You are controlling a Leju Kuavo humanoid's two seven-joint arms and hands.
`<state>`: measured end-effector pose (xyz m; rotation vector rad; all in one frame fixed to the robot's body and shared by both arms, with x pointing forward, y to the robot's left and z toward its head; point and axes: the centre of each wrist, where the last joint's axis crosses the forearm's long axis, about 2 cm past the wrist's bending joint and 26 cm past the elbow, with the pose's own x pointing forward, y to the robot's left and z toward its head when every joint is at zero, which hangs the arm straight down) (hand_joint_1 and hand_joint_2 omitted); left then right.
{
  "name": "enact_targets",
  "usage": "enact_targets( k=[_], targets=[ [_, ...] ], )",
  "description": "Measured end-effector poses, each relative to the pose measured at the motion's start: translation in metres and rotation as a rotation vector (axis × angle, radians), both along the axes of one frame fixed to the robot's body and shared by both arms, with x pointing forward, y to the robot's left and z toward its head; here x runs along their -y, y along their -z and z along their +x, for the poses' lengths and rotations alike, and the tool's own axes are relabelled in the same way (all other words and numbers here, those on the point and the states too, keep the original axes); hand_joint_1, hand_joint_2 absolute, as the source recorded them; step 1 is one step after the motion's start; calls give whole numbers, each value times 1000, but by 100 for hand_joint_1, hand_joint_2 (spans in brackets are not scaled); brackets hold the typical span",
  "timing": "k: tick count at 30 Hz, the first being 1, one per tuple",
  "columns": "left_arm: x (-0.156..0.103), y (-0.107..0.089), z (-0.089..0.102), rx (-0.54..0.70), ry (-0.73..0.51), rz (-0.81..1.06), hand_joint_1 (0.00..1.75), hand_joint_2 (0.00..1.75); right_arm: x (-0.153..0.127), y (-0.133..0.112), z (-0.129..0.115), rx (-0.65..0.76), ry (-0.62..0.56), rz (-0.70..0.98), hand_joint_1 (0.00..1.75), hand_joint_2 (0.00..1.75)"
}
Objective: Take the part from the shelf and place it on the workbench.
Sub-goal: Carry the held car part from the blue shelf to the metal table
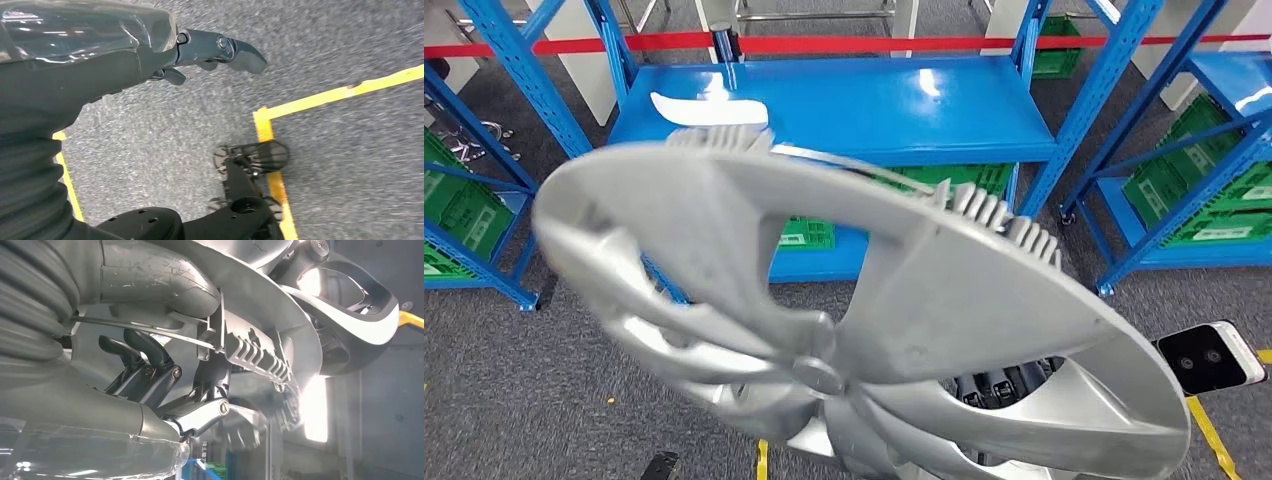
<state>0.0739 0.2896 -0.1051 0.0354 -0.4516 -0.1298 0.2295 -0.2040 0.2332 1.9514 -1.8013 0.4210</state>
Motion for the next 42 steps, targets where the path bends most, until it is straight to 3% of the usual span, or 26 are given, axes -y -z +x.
enact_targets(
  k=[42],
  targets=[
    [8,1,-7,-11,5,6,0,175,-6,-13,-6,56,-3,45,175,175]
  ],
)
